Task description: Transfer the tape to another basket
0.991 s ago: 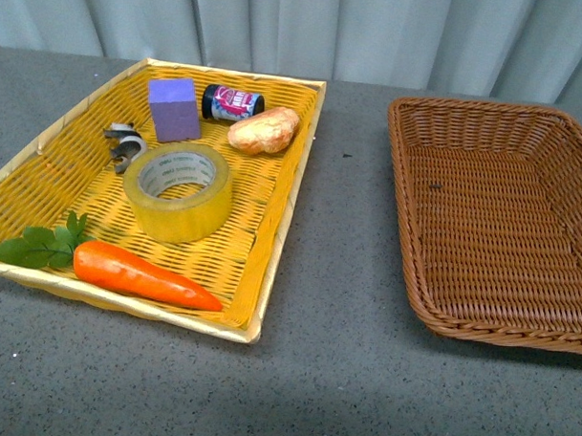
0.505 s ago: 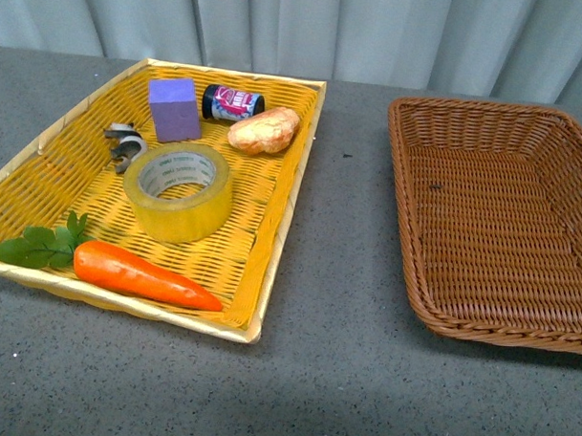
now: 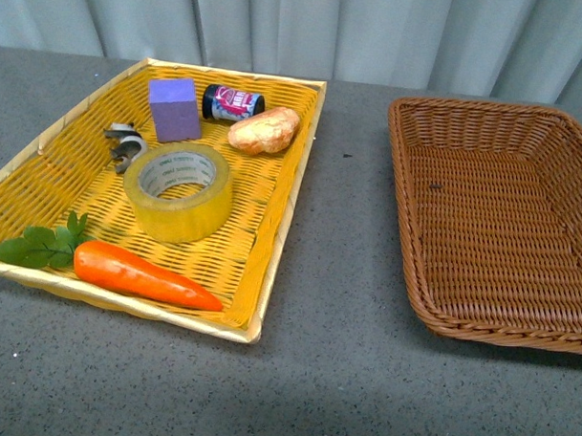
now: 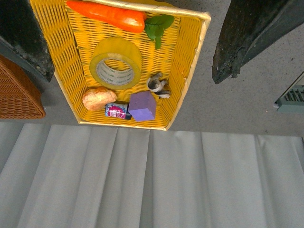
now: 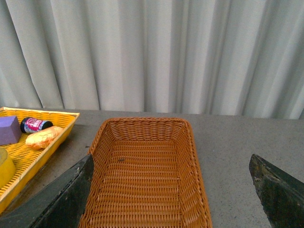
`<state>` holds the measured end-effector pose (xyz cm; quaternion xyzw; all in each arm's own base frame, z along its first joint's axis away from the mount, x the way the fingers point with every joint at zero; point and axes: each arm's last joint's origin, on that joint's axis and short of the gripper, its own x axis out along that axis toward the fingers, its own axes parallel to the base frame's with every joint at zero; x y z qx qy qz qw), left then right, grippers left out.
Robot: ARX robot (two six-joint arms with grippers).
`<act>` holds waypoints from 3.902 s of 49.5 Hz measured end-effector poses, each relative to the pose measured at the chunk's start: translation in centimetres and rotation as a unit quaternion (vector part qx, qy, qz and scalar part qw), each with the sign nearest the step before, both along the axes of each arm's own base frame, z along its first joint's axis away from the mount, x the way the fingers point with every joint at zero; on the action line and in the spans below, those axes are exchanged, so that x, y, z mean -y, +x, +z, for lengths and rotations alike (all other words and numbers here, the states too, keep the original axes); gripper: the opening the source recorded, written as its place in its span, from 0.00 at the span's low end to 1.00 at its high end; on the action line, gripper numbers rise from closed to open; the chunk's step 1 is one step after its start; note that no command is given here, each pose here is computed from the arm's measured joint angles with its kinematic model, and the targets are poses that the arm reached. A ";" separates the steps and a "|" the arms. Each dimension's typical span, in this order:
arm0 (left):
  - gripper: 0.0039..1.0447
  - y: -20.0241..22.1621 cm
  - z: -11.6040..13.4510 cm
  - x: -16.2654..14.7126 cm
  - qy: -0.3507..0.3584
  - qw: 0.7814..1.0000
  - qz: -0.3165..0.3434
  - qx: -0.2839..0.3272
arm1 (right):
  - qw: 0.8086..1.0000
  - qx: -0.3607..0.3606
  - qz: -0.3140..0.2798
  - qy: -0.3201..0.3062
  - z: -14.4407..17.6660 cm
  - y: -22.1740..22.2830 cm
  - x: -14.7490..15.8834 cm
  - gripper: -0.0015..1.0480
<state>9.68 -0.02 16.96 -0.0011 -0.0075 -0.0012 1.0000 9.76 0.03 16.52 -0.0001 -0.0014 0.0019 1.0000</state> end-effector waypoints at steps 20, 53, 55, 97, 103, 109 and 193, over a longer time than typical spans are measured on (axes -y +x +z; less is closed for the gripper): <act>0.94 0.0 0.0 0.0 0.000 1.000 0.000 0.000 | 1.000 0.000 0.000 0.000 0.0 0.0 0.0 0.91; 0.94 14.4 1.5 1.5 -0.026 0.979 0.059 -0.196 | 1.000 0.000 0.000 0.000 0.0 0.0 0.0 0.91; 0.94 15.5 1.3 1.6 -0.025 0.977 0.057 -0.205 | 1.000 0.000 0.000 0.000 0.0 0.0 0.0 0.91; 0.94 28.8 -6.1 4.2 -0.034 0.904 0.062 -0.421 | 1.000 0.000 0.000 0.000 0.0 0.0 0.0 0.91; 0.94 29.0 -6.7 4.2 -0.044 0.896 0.064 -0.437 | 1.000 0.000 0.000 0.000 0.0 0.0 0.0 0.91; 0.94 29.3 -7.2 4.4 -0.041 0.891 0.067 -0.446 | 1.000 0.000 0.000 0.000 0.0 0.0 0.0 0.91; 0.15 32.0 2.9 10.8 0.144 0.908 -0.259 -0.296 | 1.000 0.000 0.000 0.000 0.0 0.0 0.0 0.91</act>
